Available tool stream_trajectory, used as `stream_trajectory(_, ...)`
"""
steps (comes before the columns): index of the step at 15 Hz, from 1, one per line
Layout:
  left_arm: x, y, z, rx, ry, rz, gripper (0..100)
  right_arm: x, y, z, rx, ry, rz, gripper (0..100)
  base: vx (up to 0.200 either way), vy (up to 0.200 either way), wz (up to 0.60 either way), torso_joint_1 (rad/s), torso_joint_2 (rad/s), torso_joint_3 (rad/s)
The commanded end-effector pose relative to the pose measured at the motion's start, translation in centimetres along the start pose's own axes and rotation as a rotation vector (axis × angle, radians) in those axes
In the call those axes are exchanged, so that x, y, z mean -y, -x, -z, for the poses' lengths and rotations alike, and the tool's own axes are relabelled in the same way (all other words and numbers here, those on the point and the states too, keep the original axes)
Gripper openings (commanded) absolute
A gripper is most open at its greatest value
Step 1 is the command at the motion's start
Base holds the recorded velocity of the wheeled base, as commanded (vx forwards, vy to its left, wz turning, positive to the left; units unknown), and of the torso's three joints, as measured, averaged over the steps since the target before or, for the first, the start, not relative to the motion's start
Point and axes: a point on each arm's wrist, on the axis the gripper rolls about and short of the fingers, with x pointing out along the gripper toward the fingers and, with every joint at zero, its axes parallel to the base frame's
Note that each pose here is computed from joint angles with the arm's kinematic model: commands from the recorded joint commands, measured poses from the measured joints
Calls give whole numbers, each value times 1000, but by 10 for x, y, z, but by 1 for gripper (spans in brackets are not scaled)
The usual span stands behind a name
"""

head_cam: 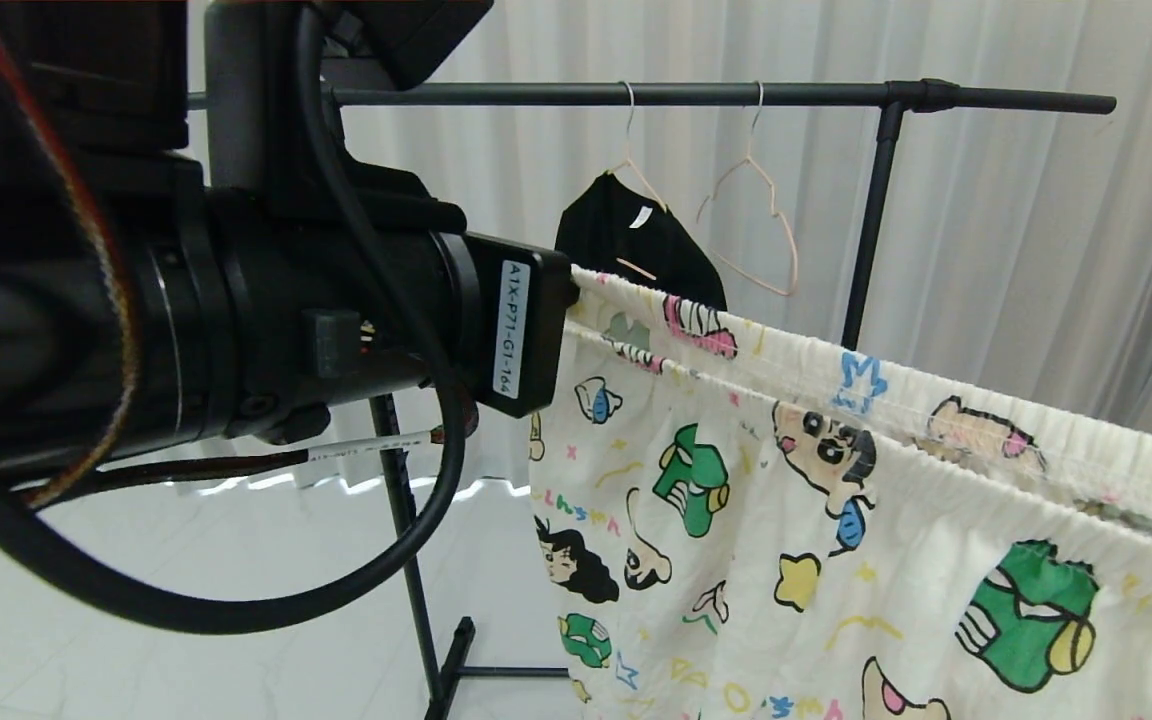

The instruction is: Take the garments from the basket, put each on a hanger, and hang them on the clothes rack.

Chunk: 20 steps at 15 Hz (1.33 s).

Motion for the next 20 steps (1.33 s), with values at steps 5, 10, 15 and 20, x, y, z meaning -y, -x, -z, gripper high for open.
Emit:
stream_trajectory(5,-10,31,11,1,-1,4,0,5,-2,2,-14,-18,78,0,0,0,0,0,0,0)
stream_trajectory(10,0,74,48,-51,-58,141,0,52,-61,3,100,18,410,0,0,0,0,0,0,0)
stream_trajectory(15,27,107,86,-89,-176,398,0,82,-130,-17,234,37,456,0,0,0,0,0,0,0)
stream_trajectory(20,37,108,87,-96,-207,442,0,87,-138,-22,252,40,461,0,0,0,0,0,0,0)
